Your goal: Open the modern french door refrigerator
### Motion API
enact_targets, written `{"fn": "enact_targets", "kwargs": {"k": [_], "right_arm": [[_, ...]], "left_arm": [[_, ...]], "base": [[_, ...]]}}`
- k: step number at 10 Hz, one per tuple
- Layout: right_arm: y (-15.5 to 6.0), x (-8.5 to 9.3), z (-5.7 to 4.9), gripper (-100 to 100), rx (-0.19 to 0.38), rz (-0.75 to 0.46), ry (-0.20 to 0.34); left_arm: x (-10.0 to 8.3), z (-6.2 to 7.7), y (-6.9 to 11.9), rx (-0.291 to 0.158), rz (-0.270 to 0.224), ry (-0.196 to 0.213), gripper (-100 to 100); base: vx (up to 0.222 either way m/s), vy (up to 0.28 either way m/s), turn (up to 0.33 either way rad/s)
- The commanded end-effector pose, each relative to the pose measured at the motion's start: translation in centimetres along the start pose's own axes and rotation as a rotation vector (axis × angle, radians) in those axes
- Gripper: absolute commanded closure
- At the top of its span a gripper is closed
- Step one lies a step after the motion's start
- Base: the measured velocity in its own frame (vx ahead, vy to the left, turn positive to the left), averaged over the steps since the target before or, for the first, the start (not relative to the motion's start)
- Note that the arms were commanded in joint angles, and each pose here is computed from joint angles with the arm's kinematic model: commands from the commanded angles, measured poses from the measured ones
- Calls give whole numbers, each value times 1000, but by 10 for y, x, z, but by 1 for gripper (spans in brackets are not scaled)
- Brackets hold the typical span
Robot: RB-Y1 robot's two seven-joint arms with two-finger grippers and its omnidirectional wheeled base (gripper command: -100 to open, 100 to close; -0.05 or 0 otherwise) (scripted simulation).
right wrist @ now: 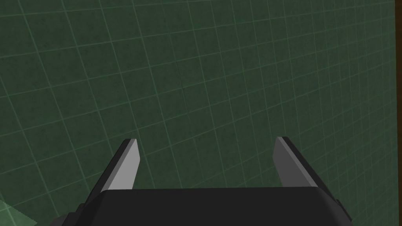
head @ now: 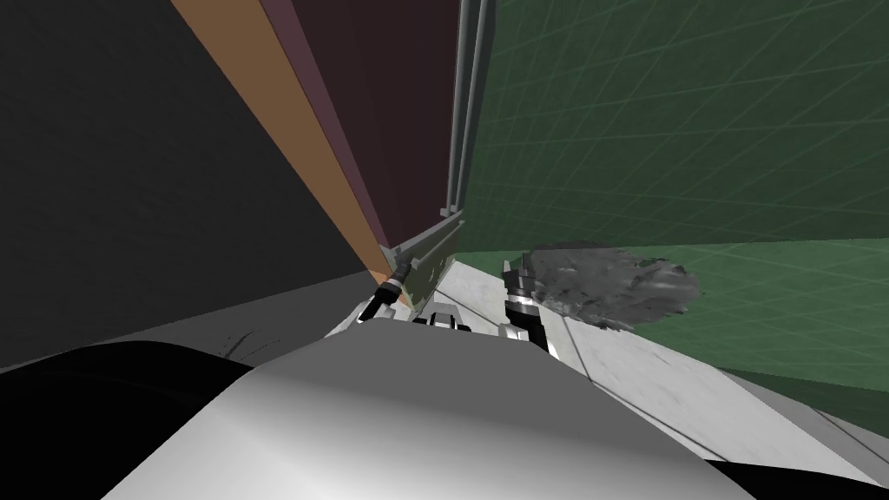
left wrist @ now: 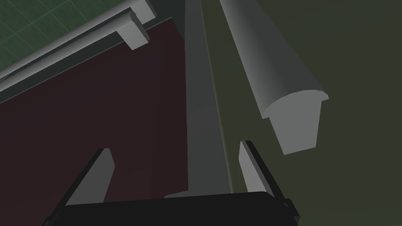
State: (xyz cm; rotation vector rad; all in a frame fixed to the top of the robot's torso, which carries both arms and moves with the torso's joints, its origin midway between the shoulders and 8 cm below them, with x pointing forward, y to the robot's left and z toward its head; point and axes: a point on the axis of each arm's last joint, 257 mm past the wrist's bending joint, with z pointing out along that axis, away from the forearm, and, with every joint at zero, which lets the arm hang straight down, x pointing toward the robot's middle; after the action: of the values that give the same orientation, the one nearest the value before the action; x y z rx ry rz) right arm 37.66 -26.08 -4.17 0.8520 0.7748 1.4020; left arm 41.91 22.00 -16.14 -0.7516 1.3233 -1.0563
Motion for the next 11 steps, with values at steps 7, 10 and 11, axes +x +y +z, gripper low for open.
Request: {"fn": "enact_targets", "kwargs": {"k": [7, 10, 11], "right_arm": [[0, 0, 0, 0, 0, 0, 0], [0, 0, 0, 0, 0, 0, 0], [0, 0, 0, 0, 0, 0, 0]], "left_arm": [[35, -16, 98, -245, 117, 151, -100], [35, -15, 94, -233, 111, 144, 100], [38, -16, 90, -230, 109, 146, 100]], "base": [[-7, 40, -100], [-1, 5, -5], [-33, -113, 2]]}}
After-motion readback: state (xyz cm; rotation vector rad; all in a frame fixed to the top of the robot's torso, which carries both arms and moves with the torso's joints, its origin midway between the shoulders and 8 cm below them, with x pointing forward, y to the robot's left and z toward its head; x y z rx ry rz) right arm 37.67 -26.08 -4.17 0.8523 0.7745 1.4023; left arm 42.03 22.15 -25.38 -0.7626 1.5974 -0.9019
